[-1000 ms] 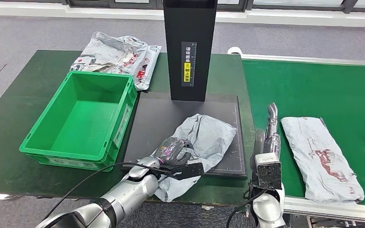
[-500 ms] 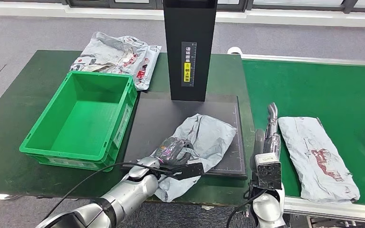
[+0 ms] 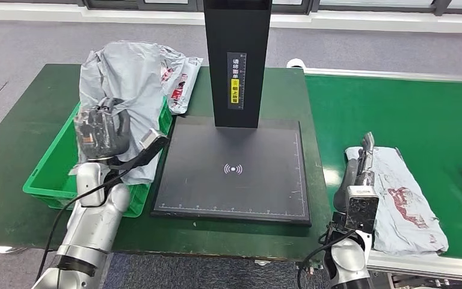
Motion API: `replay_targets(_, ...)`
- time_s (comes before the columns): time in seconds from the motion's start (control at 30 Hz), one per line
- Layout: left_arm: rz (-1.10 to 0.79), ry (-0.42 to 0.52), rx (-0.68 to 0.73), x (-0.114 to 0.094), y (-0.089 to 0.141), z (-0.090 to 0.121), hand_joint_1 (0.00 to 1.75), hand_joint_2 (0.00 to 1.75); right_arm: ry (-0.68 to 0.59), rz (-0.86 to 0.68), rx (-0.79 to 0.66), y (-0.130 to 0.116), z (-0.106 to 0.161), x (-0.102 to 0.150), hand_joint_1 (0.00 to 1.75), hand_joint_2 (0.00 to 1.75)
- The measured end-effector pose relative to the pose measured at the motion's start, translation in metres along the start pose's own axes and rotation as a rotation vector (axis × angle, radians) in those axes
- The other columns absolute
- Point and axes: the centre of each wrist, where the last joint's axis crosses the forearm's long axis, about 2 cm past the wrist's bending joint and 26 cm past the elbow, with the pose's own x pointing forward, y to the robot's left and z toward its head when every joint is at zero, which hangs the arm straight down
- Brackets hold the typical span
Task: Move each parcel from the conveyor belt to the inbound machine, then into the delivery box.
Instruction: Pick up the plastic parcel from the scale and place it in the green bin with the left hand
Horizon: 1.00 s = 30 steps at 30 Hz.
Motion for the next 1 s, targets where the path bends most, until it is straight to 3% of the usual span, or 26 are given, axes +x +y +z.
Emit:
replay_targets(0.33,-0.029,0.038,0.054,-0.005,0.014,0.003,1.75,1.75,0.002,0.000,-0.002,0.000,0.001,0.000,0.00,0.00)
replay_targets(1.0,-0.038,0.044,0.064,-0.006,0.017,0.005,1.75,1.75,0.004,-0.001,-0.002,0.000,0.001,-0.001,0.00,0.00)
